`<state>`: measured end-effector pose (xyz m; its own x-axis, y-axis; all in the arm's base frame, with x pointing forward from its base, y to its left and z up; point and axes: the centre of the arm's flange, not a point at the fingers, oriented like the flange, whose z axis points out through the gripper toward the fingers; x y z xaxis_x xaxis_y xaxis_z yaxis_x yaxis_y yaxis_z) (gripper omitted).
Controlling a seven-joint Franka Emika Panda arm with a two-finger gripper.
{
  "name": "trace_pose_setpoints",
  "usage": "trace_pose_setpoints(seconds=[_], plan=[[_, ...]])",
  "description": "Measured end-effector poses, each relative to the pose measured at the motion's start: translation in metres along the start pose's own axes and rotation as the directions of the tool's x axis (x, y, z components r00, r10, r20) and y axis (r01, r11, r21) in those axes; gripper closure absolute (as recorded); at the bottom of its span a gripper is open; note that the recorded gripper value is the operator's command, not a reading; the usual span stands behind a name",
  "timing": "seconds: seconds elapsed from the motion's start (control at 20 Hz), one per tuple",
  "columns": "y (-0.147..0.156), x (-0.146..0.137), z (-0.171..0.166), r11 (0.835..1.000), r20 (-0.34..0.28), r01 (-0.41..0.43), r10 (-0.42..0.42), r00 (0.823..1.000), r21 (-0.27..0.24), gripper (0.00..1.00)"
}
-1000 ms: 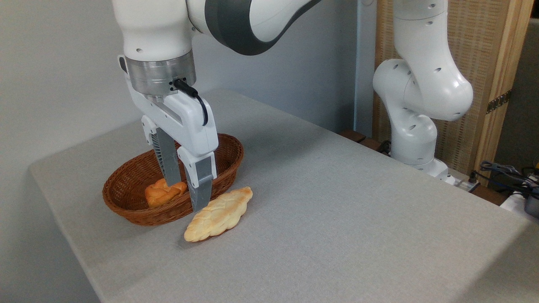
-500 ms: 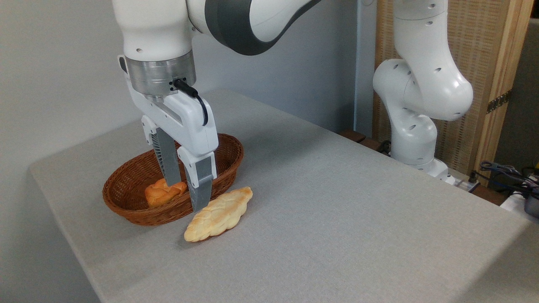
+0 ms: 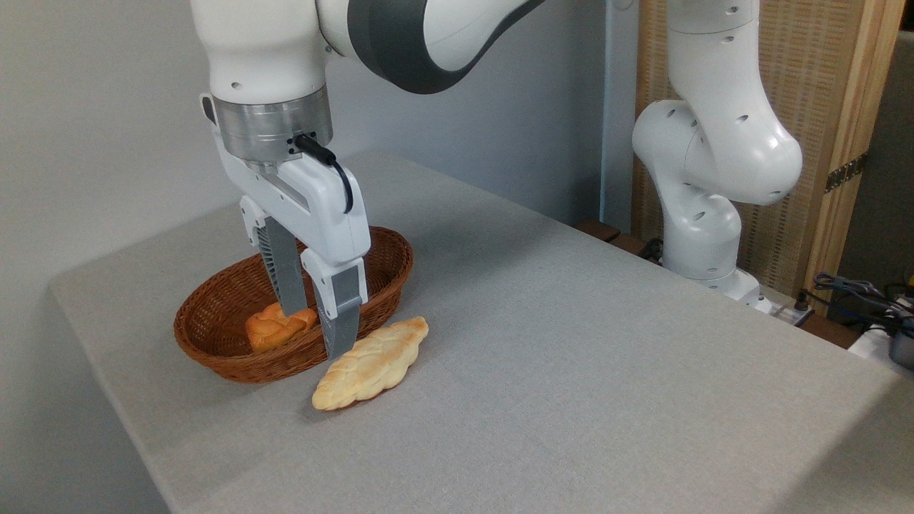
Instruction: Put bread into the basket
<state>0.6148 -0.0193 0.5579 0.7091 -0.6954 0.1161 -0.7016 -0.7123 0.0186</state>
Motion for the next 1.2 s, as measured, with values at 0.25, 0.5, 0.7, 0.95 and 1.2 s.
trace_pose_setpoints(seconds=[0.25,0.5,0.7,0.95,1.2], plan=[[0.000,0.000,0.000,1.000,0.000,0.000,0.000,1.000,0.000,0.00],[0.000,0.000,0.000,1.000,0.000,0.000,0.000,1.000,0.000,0.00],[0.000,-0.001,0.001,1.000,0.004,0.002,-0.002,1.000,-0.003,0.00],[0.002,-0.007,0.022,0.999,0.039,0.014,-0.012,0.999,-0.036,0.00],[0.008,-0.021,0.064,0.995,0.106,0.028,-0.018,0.994,-0.098,0.00]])
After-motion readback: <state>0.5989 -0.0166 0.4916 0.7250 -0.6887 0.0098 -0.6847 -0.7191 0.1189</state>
